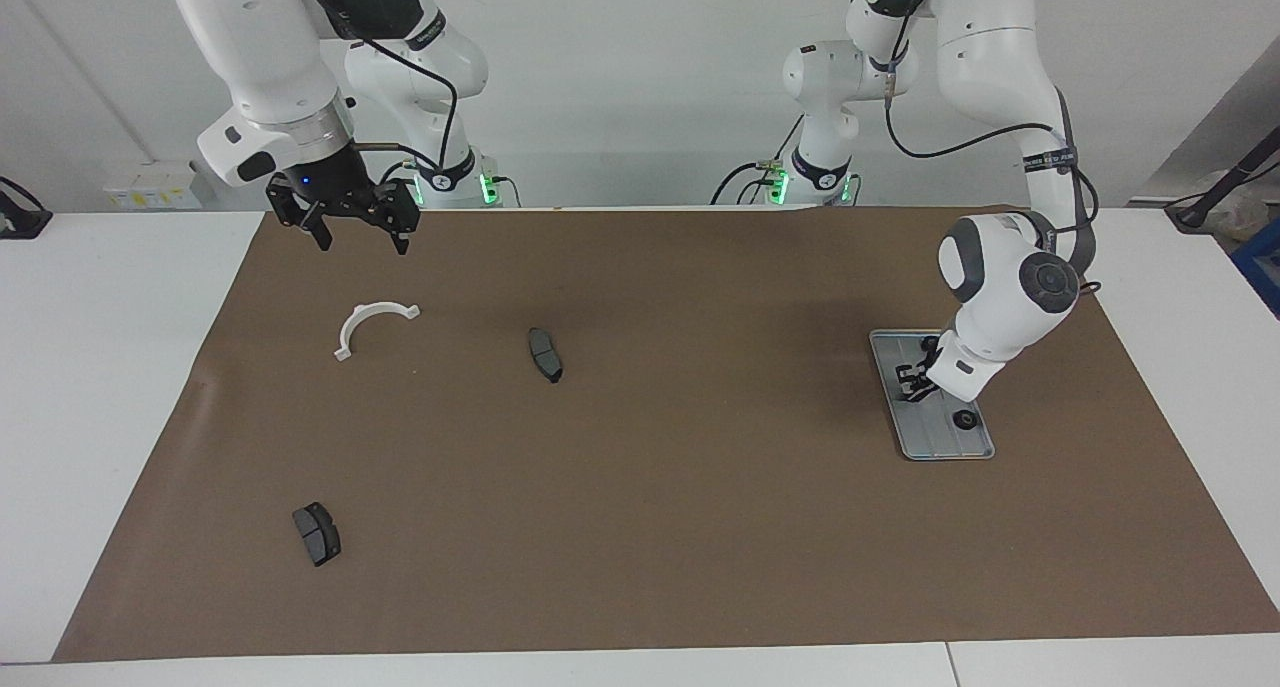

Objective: Place bearing gear from tray to pile
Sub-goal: 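Carry the gear with the left gripper to mid-table and release it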

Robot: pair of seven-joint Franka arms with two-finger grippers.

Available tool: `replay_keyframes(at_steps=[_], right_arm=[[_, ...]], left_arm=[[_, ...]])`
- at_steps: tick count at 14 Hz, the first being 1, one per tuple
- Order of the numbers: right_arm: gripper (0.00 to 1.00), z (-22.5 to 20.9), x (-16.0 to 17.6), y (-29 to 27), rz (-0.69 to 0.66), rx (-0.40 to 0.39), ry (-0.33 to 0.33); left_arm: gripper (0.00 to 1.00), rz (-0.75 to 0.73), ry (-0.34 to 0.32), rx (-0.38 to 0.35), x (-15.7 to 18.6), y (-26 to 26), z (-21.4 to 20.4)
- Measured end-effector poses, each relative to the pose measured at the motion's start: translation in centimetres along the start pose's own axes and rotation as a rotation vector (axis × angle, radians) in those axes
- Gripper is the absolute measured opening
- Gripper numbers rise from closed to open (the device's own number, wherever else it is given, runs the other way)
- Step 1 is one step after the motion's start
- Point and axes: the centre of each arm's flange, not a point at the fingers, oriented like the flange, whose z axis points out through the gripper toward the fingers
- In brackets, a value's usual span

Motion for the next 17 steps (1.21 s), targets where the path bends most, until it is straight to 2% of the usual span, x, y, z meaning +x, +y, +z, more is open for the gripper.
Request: replay_keyframes(at_steps=[3, 6, 12, 15, 17], right_arm=[[1.0, 0.0, 0.0, -0.2, -0.005, 0.001, 0.0], [1.0, 0.0, 0.0, -0.2, -0.005, 0.001, 0.0], [1.0, -0.1, 0.2, -0.2, -0.003, 0.004, 0.016], [1.0, -0.2, 0.5, 0.1, 0.003, 0.008, 0.036], [1.0, 0.0, 0.6, 0.1, 0.003, 0.009, 0.038]], left_arm=[[0.25, -0.041, 0.014, -0.007, 1.3, 4.7, -3.3], [0.25, -0.115, 0.001, -0.034, 0.5, 12.0, -4.6], [0.25, -0.186, -0.024, -0.045, -6.5, 30.2, -4.0], [0.25, -0.195, -0.013, -0.055, -9.3, 35.2, -3.4], [0.25, -0.197, 0.004, -0.07, -9.8, 36.6, -2.6]])
